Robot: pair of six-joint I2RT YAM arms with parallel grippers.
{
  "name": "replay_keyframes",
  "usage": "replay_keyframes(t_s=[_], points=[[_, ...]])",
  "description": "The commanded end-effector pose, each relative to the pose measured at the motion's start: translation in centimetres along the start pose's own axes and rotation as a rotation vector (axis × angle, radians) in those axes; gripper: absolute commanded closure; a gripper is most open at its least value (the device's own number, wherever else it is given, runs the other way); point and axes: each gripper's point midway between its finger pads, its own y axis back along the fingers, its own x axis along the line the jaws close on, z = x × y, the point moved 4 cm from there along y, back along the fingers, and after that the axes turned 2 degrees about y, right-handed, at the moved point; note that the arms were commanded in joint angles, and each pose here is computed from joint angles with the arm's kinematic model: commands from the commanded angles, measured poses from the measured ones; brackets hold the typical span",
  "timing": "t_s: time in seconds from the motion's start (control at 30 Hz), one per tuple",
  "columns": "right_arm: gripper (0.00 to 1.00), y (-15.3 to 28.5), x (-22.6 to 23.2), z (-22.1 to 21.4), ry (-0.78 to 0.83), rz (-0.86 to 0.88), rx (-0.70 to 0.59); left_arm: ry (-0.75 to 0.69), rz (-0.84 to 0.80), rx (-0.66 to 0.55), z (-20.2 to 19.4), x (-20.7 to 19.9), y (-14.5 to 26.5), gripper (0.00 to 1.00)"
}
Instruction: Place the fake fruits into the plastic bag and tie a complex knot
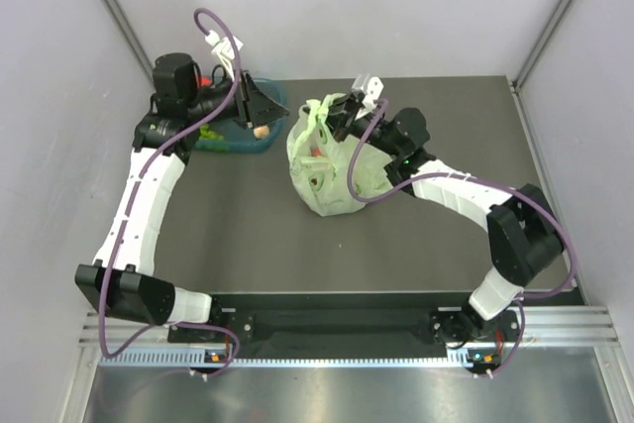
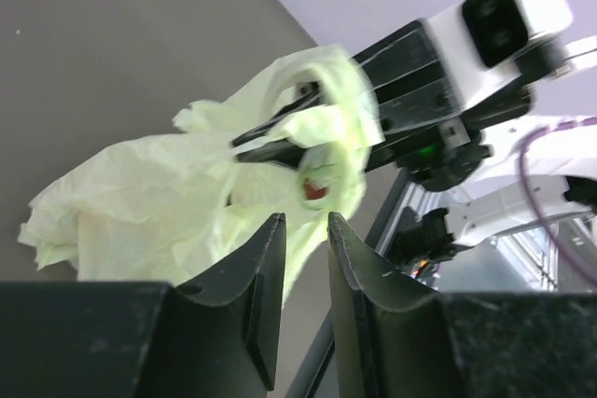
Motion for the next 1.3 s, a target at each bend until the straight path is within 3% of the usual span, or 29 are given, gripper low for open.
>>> replay_keyframes(t_s=[0.0,0.03,0.1,0.3,0.8,1.27], points=[[1.0,0.2,0.6,4.0,-0.01,0.035,-0.059,-0.158,-0.029,-0.061,0.2,0.5,-0.2,0.73],[1.0,0.1,0.7,4.4,-0.014,0.038,-0.057,-0.184,-0.029,-0.081,0.2,0.8,-0.4,0.81],[1.0,0.1,0.7,4.6,-0.025,0.041,-0.044,-0.212,-0.034,-0.095,0.1,1.0,-0.8,0.82],[1.0,0.2,0.7,4.7,-0.053,0.027,0.012,-0.337,-0.11,-0.074,-1.2,0.3,-3.0,0.72],[1.0,0.2,-0.3,5.2,-0.123,0.017,0.049,-0.355,-0.11,0.006,-3.7,1.8,-5.6,0.73],[1.0,0.1,-1.1,5.2,-0.171,0.022,0.079,-0.411,-0.281,-0.006,-5.0,0.7,-6.3,0.5]])
